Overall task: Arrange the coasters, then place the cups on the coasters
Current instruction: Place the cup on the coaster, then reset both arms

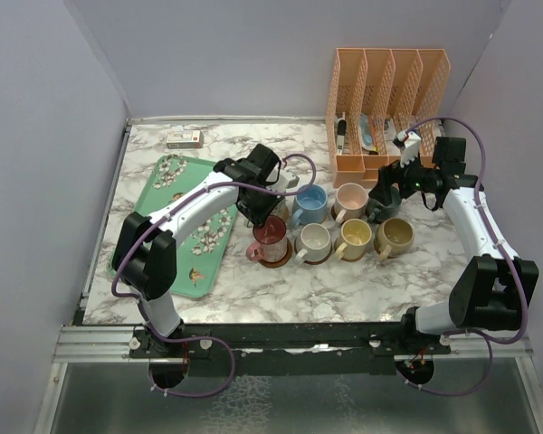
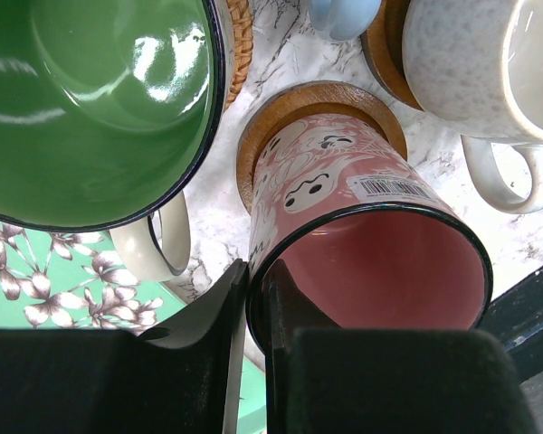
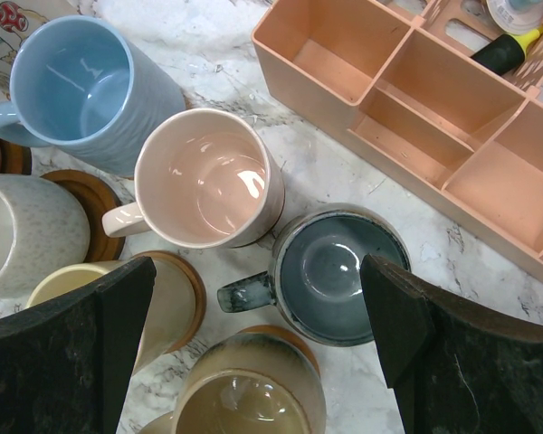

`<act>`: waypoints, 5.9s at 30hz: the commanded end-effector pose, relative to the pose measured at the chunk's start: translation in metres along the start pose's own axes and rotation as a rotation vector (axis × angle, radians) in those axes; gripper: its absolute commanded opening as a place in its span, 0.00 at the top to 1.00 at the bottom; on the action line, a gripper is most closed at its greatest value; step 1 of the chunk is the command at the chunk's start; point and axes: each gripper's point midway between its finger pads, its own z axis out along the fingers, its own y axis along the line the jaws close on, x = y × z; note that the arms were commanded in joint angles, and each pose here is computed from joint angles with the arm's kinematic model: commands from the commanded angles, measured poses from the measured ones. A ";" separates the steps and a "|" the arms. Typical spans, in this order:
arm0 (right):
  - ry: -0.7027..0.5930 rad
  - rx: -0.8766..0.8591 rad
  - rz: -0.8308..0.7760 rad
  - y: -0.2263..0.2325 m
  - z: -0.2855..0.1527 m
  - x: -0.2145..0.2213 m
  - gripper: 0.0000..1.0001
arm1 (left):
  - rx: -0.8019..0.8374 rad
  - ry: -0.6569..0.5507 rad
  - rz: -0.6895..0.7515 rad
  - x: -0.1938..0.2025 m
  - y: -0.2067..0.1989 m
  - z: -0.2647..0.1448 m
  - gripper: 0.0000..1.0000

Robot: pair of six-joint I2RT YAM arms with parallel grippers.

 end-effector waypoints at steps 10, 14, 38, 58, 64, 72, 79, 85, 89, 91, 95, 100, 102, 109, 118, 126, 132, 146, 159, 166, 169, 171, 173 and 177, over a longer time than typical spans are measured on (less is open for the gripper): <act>0.003 0.010 -0.014 -0.003 0.000 -0.003 0.02 | 0.019 -0.060 0.002 -0.019 -0.007 -0.008 0.86; 0.003 0.010 -0.013 -0.003 0.000 -0.003 0.03 | 0.019 -0.062 0.002 -0.019 -0.008 -0.009 0.82; 0.006 0.009 -0.012 -0.003 0.000 -0.002 0.02 | 0.066 -0.080 0.013 -0.016 -0.018 -0.013 0.73; 0.011 0.007 -0.009 -0.003 0.002 0.000 0.03 | 0.029 -0.067 0.012 -0.014 -0.011 -0.009 0.78; 0.012 0.005 -0.008 -0.003 0.002 0.000 0.02 | 0.018 -0.064 0.015 -0.013 -0.009 -0.009 0.80; 0.012 0.007 -0.010 -0.003 0.001 -0.001 0.02 | 0.011 -0.062 0.019 -0.011 -0.008 -0.009 0.82; 0.013 0.008 -0.009 -0.003 0.001 0.000 0.02 | 0.021 -0.056 0.021 -0.009 -0.009 -0.008 0.82; 0.013 0.009 -0.010 -0.003 0.001 0.000 0.02 | 0.025 -0.081 0.029 -0.011 -0.012 -0.016 0.81; 0.011 0.009 -0.011 -0.003 0.001 -0.001 0.02 | 0.027 -0.088 0.033 -0.012 -0.012 -0.018 0.79; 0.010 0.009 -0.013 -0.003 0.001 -0.001 0.02 | 0.028 -0.093 0.035 -0.013 -0.013 -0.020 0.79; 0.010 0.007 -0.012 -0.003 0.001 -0.001 0.02 | 0.023 -0.098 0.038 -0.013 -0.012 -0.021 0.76; 0.009 0.008 -0.014 -0.003 0.000 -0.002 0.02 | 0.017 -0.112 0.046 -0.015 -0.012 -0.026 0.74; 0.008 0.007 -0.014 -0.003 0.000 -0.002 0.02 | 0.016 -0.122 0.050 -0.016 -0.012 -0.029 0.73; 0.008 0.006 -0.013 -0.002 0.000 -0.002 0.02 | 0.008 -0.156 0.071 -0.020 -0.013 -0.041 0.70; 0.017 0.042 -0.015 -0.009 -0.002 -0.004 0.02 | -0.109 -0.236 0.070 -0.028 0.011 -0.073 0.65; 0.006 0.193 -0.045 -0.030 -0.024 -0.026 0.01 | -0.248 -0.297 0.000 -0.031 0.053 -0.098 0.61; 0.030 0.304 -0.068 -0.052 -0.037 -0.039 0.00 | -0.457 -0.405 -0.016 -0.035 0.102 -0.129 0.53; -0.072 0.455 -0.010 -0.071 -0.056 -0.070 0.00 | -0.786 -0.847 -0.148 -0.050 0.181 -0.205 0.01; -0.254 0.467 0.017 -0.040 -0.068 -0.054 0.00 | -0.747 -0.975 -0.243 -0.004 0.178 -0.196 0.01; -0.276 0.429 -0.027 -0.022 -0.082 -0.062 0.00 | -0.705 -1.012 -0.208 -0.014 0.171 -0.208 0.01; -0.322 0.411 -0.086 -0.010 -0.089 -0.062 0.00 | -0.691 -0.988 -0.214 -0.013 0.169 -0.207 0.01; -0.349 0.395 -0.121 0.000 -0.091 -0.057 0.00 | -0.688 -0.978 -0.201 -0.008 0.166 -0.203 0.01; -0.392 0.405 -0.141 0.005 -0.099 -0.062 0.00 | -0.678 -0.979 -0.181 -0.004 0.161 -0.201 0.01; -0.431 0.426 -0.148 0.009 -0.108 -0.066 0.00 | -0.644 -0.967 -0.162 0.000 0.155 -0.194 0.01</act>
